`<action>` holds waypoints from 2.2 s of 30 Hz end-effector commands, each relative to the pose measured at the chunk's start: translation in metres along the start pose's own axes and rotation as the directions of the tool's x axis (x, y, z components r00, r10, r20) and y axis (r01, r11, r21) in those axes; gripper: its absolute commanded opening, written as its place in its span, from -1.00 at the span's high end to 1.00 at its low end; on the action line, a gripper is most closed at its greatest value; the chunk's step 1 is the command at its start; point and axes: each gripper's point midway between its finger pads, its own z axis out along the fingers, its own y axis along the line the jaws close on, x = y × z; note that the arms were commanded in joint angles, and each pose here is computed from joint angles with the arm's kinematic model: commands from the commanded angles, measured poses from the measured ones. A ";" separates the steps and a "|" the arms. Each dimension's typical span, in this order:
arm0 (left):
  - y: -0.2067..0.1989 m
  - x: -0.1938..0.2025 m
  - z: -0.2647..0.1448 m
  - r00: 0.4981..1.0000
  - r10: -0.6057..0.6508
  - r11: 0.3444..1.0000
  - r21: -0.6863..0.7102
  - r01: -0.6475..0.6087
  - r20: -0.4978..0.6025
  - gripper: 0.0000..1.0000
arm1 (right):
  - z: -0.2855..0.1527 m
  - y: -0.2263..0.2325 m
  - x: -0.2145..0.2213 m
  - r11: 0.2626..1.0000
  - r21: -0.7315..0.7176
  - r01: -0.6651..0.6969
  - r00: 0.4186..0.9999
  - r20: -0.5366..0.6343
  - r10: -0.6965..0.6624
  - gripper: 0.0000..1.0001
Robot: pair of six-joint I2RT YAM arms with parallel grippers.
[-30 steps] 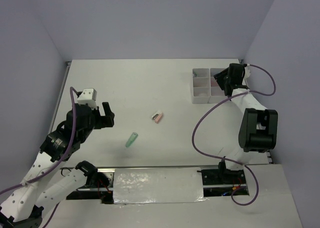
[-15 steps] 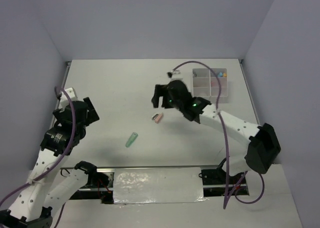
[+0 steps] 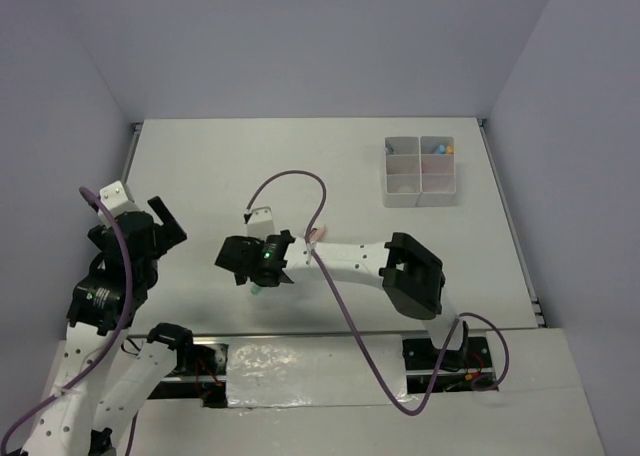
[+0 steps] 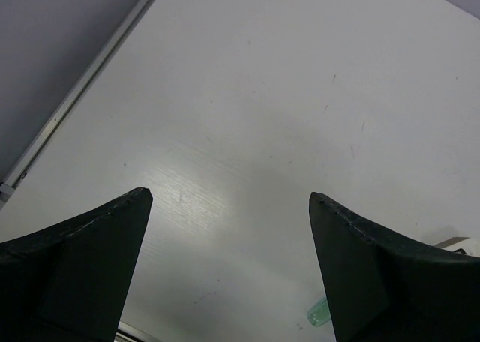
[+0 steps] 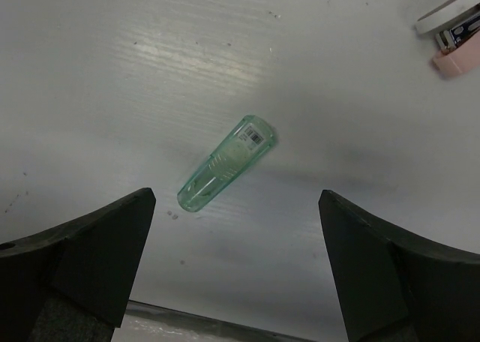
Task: Sort the stationery into containers
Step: Pick up the pen from the center of the board, then place the pen in the storage box.
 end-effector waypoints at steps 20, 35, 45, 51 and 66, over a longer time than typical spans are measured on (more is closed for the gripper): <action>-0.010 -0.011 -0.007 0.999 -0.017 0.997 0.078 0.013 0.043 -0.99 | 0.048 0.004 0.048 0.991 0.105 -0.084 0.993 -0.079 0.092 -0.58; -0.012 -0.010 -0.008 0.999 -0.012 0.996 0.091 0.008 0.045 -0.99 | 0.080 -0.016 0.069 0.998 -0.002 -0.071 0.979 -0.193 0.069 1.00; -0.014 -0.010 -0.009 0.999 -0.012 0.995 0.102 0.008 0.047 -0.99 | 0.019 -0.057 -0.030 0.938 -0.227 -0.263 0.960 0.035 0.278 1.00; -0.017 -0.010 -0.010 0.999 -0.008 0.993 0.120 0.002 0.045 -0.99 | -0.020 -0.214 -0.100 0.814 -0.081 -0.575 0.767 0.292 0.571 0.98; -0.022 -0.009 -0.015 0.999 -0.002 0.987 0.161 -0.006 0.053 -0.99 | -0.018 -0.466 -0.177 0.358 -0.029 -0.933 0.295 0.503 0.812 1.00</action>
